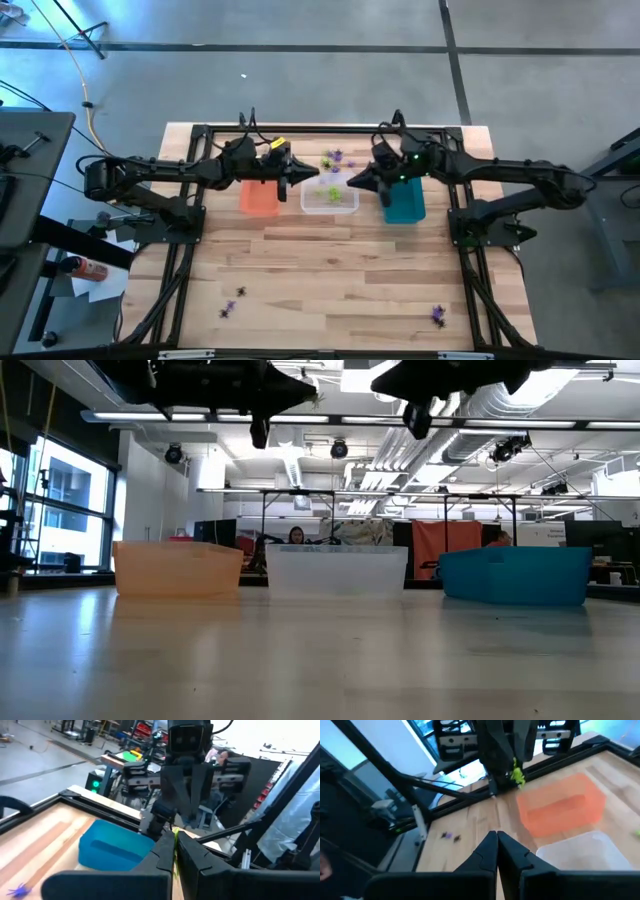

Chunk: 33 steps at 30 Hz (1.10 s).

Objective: Sort Halloween decoration
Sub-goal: Put the green spider toy into the transparent bin

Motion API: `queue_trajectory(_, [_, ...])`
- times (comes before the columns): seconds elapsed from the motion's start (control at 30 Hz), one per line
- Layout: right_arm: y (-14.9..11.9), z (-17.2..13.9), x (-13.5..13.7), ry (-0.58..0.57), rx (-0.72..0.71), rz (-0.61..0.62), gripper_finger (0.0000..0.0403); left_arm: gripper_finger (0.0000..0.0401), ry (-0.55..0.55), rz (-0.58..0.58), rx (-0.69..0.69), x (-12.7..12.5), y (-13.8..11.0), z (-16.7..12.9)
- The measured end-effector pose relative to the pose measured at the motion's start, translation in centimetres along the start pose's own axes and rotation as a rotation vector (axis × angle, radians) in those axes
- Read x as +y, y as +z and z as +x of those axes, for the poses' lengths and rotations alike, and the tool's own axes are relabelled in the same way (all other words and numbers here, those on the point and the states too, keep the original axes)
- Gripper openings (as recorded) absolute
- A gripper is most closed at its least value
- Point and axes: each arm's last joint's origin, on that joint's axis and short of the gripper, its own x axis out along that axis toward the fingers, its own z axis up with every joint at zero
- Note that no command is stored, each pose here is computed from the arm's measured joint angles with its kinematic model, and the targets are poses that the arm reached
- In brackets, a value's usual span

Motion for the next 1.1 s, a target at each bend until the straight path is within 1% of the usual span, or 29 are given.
queue_trajectory(0.1, [0.4, 1.1, -0.2, -0.051, -0.012, 0.004, 0.0009, 0.0000, -0.007, 0.008, 0.009, -0.2, -0.1, 0.0])
queue_trajectory(0.17, [0.4, 1.7, -0.5, -0.074, -0.001, 0.011, 0.0025, 0.0000, -0.010, 0.019, 0.008, -0.2, -0.1, 0.1])
queue_trajectory(0.23, [0.7, 2.1, -0.6, -0.080, -0.004, 0.014, 0.0050, 0.0000, -0.013, 0.029, 0.009, -0.2, -0.1, 0.1])
queue_trajectory(0.43, [0.9, 2.8, -0.6, -0.072, 0.004, -0.007, 0.0143, 0.0000, -0.063, 0.025, 0.029, -0.4, -0.2, 0.1])
queue_trajectory(0.57, [1.2, 3.0, -0.1, -0.044, -0.022, -0.061, 0.0185, 0.0000, -0.069, 0.026, 0.032, -0.5, -0.3, 0.1])
queue_trajectory(0.7, [1.1, 3.4, 0.3, -0.023, -0.035, -0.093, 0.0198, 0.0000, -0.069, 0.026, 0.032, -0.5, -0.3, 0.1])
queue_trajectory(0.9, [1.0, 4.4, 0.1, -0.016, -0.062, -0.108, 0.0199, 0.0000, -0.069, 0.052, 0.030, -0.5, -0.3, 0.1])
queue_trajectory(1.1, [0.7, 5.3, -0.4, -0.026, -0.065, -0.127, 0.0199, 0.0000, -0.069, 0.052, 0.030, -0.5, -0.3, 0.1])
